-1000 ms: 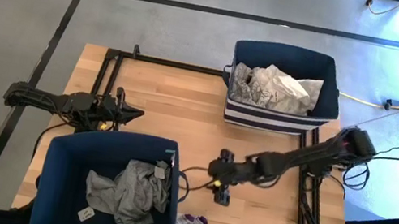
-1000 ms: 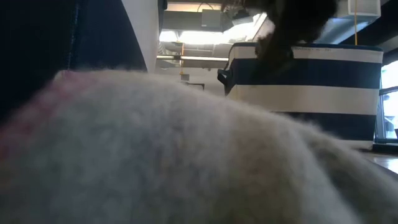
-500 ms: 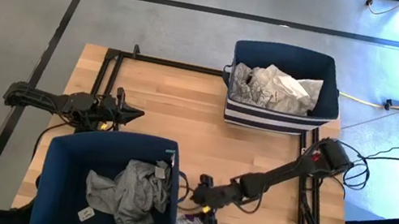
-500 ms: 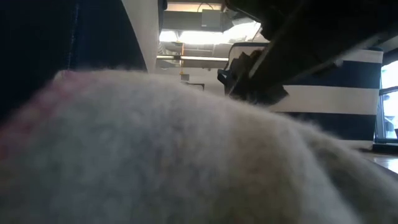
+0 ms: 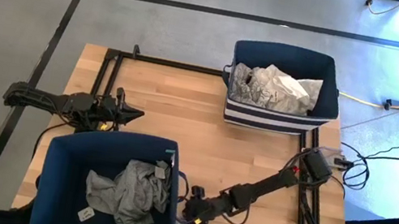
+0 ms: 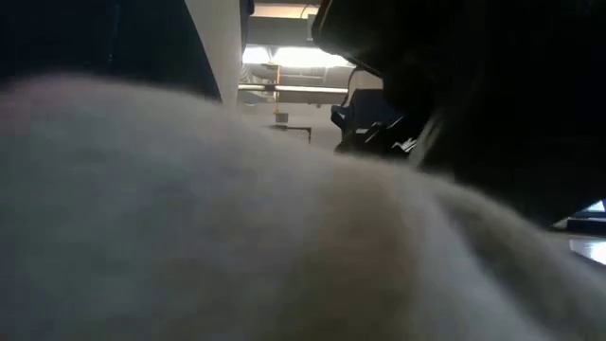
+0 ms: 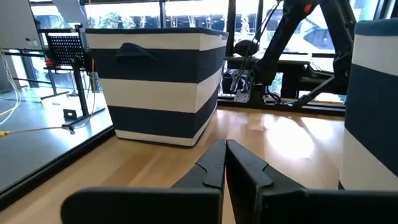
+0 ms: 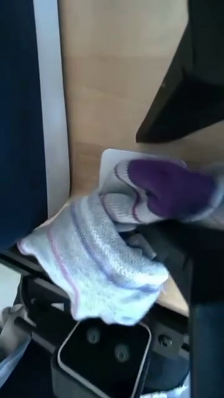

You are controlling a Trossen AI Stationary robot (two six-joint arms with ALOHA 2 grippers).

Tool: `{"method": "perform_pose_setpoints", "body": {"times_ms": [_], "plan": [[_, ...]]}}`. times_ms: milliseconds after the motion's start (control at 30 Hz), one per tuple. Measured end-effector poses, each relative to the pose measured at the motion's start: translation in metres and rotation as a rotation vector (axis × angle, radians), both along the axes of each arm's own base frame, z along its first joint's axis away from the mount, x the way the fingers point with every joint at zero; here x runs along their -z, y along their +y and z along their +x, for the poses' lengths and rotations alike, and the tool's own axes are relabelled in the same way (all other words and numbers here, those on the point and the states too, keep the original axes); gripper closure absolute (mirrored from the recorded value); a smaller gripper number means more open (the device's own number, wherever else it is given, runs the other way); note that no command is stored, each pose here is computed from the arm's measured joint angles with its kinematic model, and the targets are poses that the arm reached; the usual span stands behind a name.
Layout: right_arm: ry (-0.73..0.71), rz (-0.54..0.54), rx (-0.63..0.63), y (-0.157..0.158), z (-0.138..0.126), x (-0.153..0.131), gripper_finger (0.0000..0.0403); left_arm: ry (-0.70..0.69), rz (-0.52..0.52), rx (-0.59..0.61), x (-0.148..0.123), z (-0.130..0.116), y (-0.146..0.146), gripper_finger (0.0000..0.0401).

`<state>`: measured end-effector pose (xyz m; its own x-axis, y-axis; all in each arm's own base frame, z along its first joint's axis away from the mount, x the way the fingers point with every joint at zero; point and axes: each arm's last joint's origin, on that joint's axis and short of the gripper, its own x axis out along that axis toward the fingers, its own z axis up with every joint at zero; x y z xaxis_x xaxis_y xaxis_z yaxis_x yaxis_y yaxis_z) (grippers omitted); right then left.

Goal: Sort clothes
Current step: Put the gray socks into the bottom left laundry bin

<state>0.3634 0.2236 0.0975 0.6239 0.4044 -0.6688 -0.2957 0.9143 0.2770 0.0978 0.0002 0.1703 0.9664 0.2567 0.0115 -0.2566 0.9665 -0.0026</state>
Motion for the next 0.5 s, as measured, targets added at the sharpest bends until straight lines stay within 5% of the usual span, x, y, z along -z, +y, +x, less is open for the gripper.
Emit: {"method": "perform_pose_setpoints", "body": {"times_ms": [333, 500], "plan": [[0.024, -0.049, 0.031, -0.0036, -0.0016, 0.0039, 0.0385, 0.009, 0.024, 0.0, 0.0001, 0.0, 0.0, 0.0398], [0.064, -0.026, 0.156, -0.0083, -0.0032, -0.0033, 0.0372, 0.015, 0.046, 0.0, 0.0002, 0.0, 0.0, 0.0398]]}}
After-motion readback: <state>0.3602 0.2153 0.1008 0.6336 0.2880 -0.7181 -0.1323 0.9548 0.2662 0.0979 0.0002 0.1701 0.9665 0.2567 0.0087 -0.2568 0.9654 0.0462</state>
